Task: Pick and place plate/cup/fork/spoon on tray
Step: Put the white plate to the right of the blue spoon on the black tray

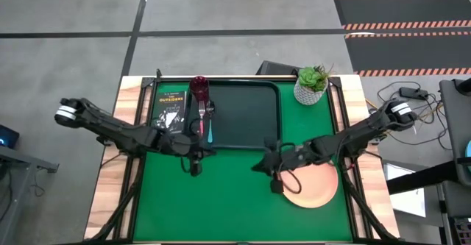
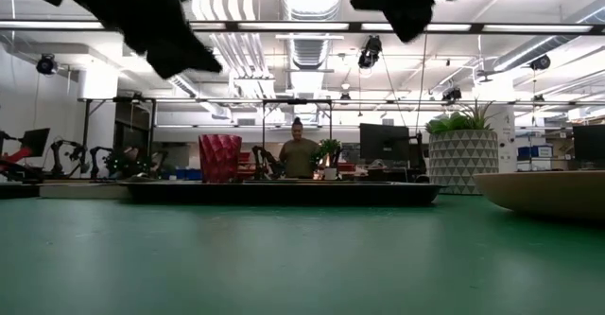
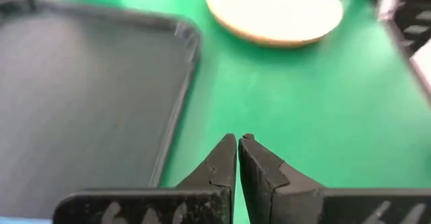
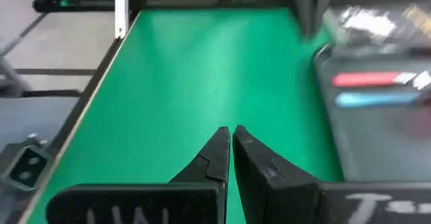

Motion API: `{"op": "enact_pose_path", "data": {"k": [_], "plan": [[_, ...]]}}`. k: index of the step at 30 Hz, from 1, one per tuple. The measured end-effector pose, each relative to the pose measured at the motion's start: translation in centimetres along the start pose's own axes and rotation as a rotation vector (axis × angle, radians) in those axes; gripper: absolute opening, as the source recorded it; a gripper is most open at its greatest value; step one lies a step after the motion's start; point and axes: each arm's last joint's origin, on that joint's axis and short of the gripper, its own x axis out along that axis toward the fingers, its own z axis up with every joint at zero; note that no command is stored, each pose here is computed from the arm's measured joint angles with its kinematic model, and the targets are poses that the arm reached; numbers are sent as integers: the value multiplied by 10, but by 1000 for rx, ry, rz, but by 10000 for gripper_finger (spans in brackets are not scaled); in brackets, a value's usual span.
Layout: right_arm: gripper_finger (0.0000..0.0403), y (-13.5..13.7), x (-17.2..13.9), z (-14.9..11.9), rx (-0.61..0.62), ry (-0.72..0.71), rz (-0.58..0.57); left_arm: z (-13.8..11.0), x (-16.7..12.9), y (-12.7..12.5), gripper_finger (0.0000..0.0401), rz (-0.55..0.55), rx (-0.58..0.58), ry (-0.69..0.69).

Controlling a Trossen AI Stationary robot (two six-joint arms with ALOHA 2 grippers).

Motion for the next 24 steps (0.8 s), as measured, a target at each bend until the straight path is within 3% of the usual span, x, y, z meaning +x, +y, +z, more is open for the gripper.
{"op": "enact_pose_path", "data": {"k": [9, 17, 24], "plan": [[9, 44, 4, -23, 249, 303, -14, 8, -11, -12, 0, -35, 6, -107], [9, 69, -13, -26, 483, 591, -245, 10, -10, -14, 0, -47, -2, -133], [9, 88, -8, -40, 531, 769, -433, 8, -9, -16, 0, -51, 1, -123]]}}
